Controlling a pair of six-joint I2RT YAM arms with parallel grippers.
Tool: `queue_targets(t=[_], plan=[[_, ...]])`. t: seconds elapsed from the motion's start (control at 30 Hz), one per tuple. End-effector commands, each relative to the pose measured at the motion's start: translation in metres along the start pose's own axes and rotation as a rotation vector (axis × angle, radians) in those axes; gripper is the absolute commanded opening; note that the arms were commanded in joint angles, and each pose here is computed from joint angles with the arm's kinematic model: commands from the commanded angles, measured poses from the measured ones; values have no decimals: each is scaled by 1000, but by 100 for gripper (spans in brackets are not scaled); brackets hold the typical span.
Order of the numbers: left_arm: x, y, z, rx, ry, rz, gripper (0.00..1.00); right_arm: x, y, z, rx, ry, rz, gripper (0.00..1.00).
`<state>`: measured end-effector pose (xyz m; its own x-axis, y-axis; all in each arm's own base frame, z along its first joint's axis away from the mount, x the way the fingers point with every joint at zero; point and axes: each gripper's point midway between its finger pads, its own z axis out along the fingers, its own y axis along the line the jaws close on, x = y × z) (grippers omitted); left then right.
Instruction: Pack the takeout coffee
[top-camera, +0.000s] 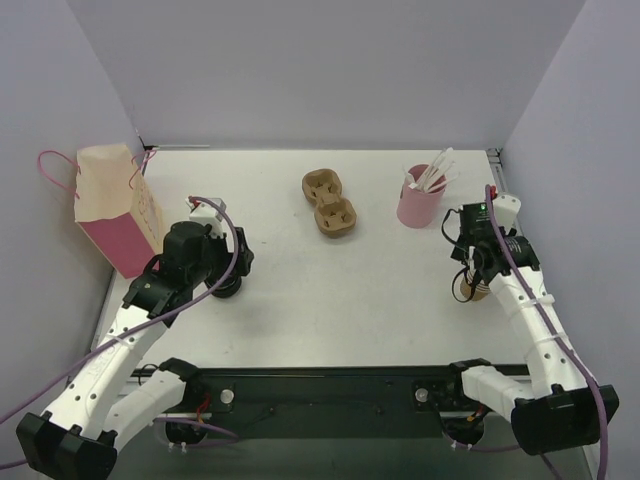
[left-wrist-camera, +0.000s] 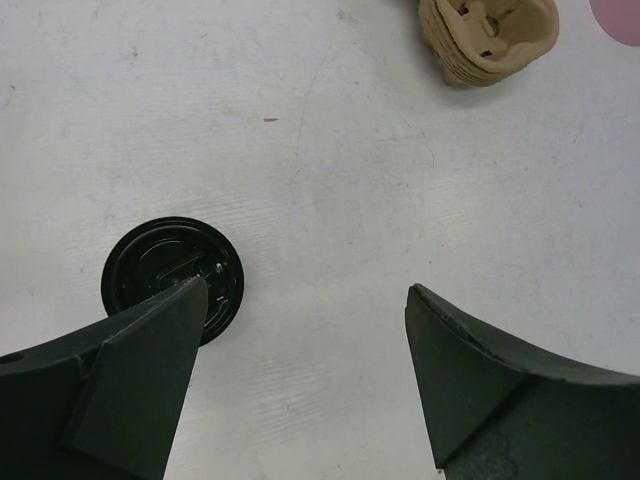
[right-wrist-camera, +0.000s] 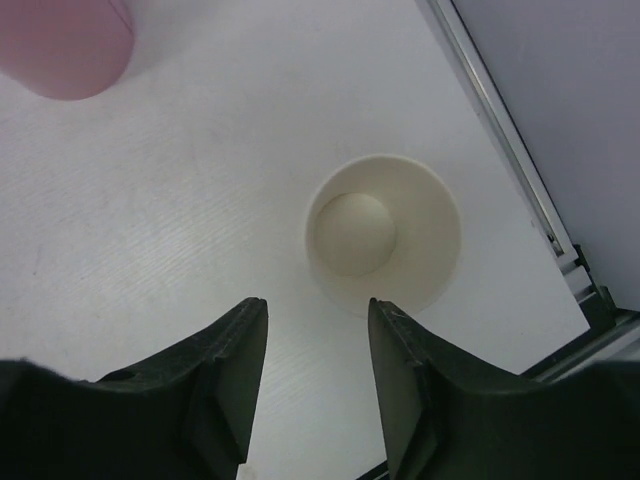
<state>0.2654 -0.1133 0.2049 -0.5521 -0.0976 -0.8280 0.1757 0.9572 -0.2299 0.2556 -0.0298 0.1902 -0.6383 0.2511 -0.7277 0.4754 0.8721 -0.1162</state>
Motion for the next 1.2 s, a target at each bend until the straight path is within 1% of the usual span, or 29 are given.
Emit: queue_targets(t=[0.0,0.03,0.07,0.1,0.17,0.23,0.27,0.33,0.77,0.9,1.17], plan=[[-19,-18,-1,79,-39,3,90,-3,-8,11,40,45,-58,37],[-20,-19,-1,83,-41,2,90,-2,1,13,-7,63,-74,35],[-18,-19,0,84,-36,0,90,-3,1,16,-11,70,-67,33],[-19,-20,0,87,-38,1,90,-2,3,22,-5,92,-75,30],[-17,-24,0,113,-29,-2,90,-2,-6,28,35,110,-66,29],[-16,-25,0,119,-27,-3,89,1,-10,32,45,129,-55,29],[-16,-26,0,123,-26,-4,89,4,-7,34,17,151,-54,29],[-17,-27,0,127,-26,-5,89,5,-9,37,15,167,-43,32],[-15,-28,2,130,-17,-6,89,24,1,51,-26,251,-52,31],[-15,-28,1,134,-18,-6,89,25,-2,53,-6,250,-60,25],[-16,-29,0,139,-20,-7,89,24,-12,58,31,258,-48,24]])
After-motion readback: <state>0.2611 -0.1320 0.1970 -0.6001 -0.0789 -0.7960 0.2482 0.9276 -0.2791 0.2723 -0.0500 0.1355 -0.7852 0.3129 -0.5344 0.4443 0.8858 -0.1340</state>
